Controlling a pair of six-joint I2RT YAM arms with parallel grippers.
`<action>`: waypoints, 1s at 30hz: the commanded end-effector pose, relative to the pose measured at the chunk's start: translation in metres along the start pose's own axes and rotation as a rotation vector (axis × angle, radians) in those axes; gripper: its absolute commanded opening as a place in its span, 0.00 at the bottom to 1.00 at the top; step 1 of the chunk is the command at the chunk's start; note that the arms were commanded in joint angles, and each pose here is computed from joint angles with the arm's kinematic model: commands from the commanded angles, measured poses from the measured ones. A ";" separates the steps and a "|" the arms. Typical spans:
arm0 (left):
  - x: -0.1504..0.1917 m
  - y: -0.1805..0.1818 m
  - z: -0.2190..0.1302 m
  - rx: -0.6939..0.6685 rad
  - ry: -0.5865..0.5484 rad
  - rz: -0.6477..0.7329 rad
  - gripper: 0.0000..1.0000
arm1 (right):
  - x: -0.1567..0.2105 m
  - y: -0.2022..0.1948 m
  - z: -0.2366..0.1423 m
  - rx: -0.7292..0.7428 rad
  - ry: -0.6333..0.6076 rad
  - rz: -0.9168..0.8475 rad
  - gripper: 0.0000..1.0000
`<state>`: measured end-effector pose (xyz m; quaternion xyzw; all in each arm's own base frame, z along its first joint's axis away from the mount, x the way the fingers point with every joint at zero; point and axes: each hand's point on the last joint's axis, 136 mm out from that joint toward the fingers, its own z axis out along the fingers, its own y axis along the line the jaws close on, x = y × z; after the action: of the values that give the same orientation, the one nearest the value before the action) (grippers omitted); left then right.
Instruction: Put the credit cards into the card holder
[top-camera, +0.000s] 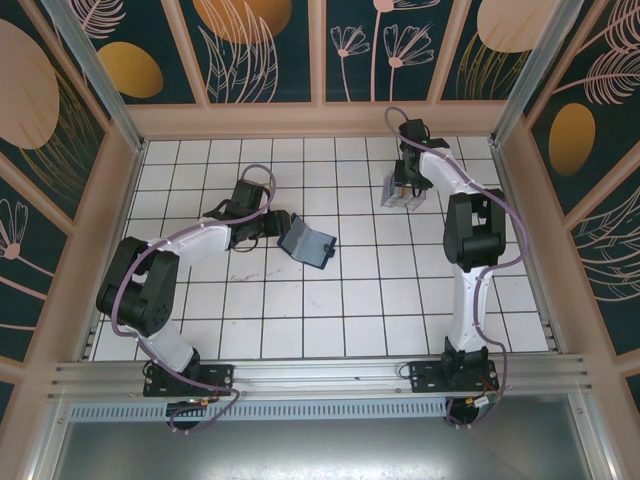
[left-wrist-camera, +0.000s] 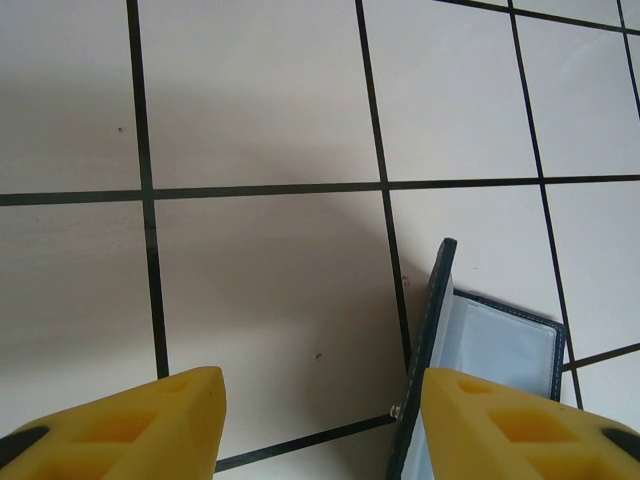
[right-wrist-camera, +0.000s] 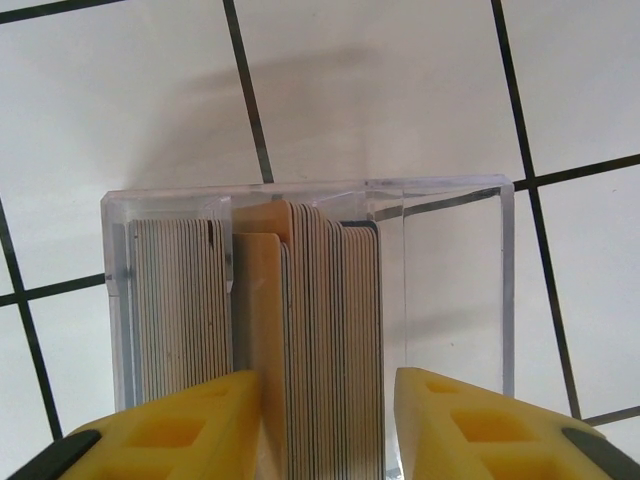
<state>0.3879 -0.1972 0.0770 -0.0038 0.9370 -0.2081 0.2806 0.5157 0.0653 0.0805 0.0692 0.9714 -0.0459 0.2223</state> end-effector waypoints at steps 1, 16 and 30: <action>0.005 0.005 0.000 -0.024 0.010 0.020 0.55 | -0.005 -0.017 -0.020 0.063 -0.007 -0.016 0.39; 0.008 0.003 0.003 -0.007 0.022 0.007 0.54 | -0.010 -0.021 -0.030 0.078 -0.030 -0.021 0.31; 0.012 0.003 0.006 0.000 0.041 -0.002 0.53 | -0.009 -0.026 -0.031 0.090 -0.037 -0.017 0.37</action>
<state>0.3873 -0.1978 0.0742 -0.0034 0.9380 -0.2089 0.2766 0.5104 0.0527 0.0843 0.0666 0.9704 -0.0812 0.2176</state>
